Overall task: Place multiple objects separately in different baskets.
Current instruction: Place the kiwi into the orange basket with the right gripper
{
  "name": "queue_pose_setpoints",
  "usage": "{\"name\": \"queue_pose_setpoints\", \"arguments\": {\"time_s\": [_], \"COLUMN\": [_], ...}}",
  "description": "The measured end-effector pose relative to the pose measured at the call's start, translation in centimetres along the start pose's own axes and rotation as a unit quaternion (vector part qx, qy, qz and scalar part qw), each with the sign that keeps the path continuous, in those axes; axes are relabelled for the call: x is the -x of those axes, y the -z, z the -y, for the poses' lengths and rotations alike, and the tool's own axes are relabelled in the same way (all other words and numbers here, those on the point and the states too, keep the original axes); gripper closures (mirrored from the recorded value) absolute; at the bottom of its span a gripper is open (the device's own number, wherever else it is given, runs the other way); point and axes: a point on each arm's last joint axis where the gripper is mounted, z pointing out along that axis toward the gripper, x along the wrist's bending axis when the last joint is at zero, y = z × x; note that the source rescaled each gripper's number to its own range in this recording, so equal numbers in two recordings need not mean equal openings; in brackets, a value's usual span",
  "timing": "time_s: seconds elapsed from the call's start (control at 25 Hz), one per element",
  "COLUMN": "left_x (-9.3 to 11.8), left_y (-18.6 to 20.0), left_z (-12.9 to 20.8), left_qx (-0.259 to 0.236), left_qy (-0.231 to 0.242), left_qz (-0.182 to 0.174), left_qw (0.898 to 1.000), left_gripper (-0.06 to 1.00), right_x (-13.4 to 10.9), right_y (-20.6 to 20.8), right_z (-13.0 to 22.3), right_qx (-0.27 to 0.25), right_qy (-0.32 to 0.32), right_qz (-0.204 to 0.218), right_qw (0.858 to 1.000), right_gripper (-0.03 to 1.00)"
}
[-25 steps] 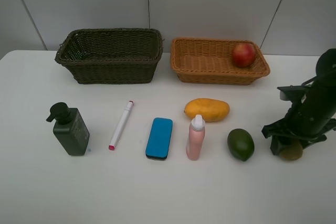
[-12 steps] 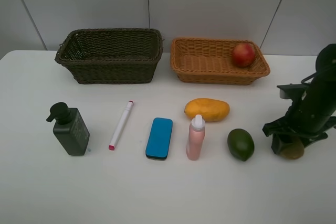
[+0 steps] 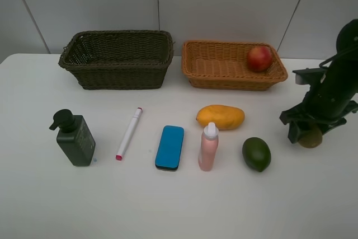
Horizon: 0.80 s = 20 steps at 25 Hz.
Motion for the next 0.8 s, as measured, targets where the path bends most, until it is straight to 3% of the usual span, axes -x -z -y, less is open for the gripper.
{"name": "queue_pose_setpoints", "arguments": {"time_s": [0.32,0.56,0.8], "left_x": [0.0,0.0,0.0], "left_y": [0.0,0.0,0.0], "left_z": [0.0,0.0,0.0], "left_qx": [0.0,0.0,0.0], "left_qy": [0.0,0.0,0.0], "left_qz": [0.0,0.0,0.0], "left_qw": [1.0,1.0,1.0], "left_gripper": [-0.06,-0.06,-0.06], "right_x": [0.7,1.2,1.0], "right_y": [3.9,7.8,9.8], "right_z": [-3.9,-7.6,-11.4], "right_qx": [0.083,0.17,0.228], "right_qy": [0.003,0.003,0.01], "right_qz": [0.012,0.014,-0.025], "right_qw": [0.996,0.985,0.973], "right_gripper": [0.96,0.96,0.96]}}
